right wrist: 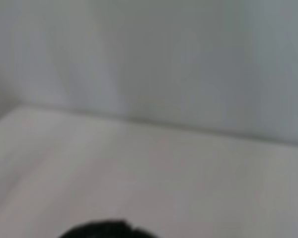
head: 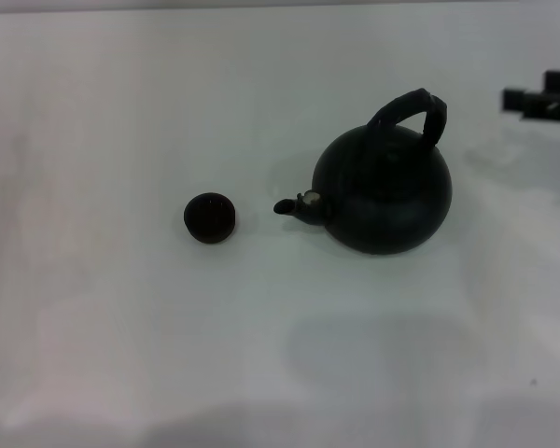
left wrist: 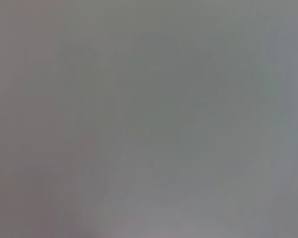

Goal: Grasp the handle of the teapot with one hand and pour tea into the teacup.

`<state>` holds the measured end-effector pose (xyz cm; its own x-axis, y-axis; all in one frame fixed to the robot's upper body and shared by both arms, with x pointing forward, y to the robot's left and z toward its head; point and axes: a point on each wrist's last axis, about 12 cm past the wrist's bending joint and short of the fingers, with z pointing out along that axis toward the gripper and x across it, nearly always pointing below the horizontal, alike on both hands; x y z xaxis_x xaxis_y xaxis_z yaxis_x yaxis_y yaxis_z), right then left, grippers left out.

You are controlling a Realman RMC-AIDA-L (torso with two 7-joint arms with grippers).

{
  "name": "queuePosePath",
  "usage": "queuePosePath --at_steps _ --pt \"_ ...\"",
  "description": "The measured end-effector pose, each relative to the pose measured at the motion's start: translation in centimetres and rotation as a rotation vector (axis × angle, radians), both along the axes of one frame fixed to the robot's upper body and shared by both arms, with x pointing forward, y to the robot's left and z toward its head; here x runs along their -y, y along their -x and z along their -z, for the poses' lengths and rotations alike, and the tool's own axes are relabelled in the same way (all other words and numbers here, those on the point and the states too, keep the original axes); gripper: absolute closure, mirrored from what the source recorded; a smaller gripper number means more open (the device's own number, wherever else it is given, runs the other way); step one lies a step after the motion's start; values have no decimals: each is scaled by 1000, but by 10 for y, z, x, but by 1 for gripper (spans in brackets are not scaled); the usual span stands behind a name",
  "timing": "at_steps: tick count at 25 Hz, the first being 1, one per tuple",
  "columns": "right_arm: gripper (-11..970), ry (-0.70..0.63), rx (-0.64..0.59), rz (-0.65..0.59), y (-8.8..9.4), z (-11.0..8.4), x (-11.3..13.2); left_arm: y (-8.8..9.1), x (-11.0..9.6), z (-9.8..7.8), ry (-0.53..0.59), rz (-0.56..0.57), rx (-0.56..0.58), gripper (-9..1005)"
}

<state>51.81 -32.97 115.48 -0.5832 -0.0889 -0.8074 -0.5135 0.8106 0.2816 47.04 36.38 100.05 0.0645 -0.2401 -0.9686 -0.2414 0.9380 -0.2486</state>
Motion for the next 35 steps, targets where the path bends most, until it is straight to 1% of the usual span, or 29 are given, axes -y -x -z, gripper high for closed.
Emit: queuePosePath --at_steps 3,5,7,9,10,12,14,16,18,20,23,28,35 --pt "123 -97 66 57 3 10 24 0 0 0 1 -3 1 135" --pt "123 -206 153 90 4 21 35 0 -1 0 0 -3 1 135" --pt "123 -342 284 138 5 36 42 -1 -1 -1 0 -4 3 134" --pt "123 -450 419 210 7 49 46 -2 -1 -1 0 -4 5 134" --pt "123 -492 490 255 9 55 46 -2 -1 -2 0 -5 6 134" --pt "124 -529 584 342 11 67 45 -3 -1 -2 0 -4 8 134" --pt "124 -499 646 410 12 78 42 -4 0 -3 0 -1 10 134" --pt "124 -408 693 435 11 86 36 -6 1 -3 -1 4 13 135" --pt "124 -275 729 443 10 97 27 -7 2 -4 -1 8 14 135" --pt "124 -180 748 456 7 104 22 -8 2 -4 -2 11 14 135" --pt "123 -77 735 489 1 112 18 -9 3 -4 -7 20 14 134" --pt "123 -21 700 498 -4 117 19 -15 11 -6 -32 88 9 135" --pt "124 -19 681 528 -5 119 21 -22 23 -6 -79 195 -7 135"
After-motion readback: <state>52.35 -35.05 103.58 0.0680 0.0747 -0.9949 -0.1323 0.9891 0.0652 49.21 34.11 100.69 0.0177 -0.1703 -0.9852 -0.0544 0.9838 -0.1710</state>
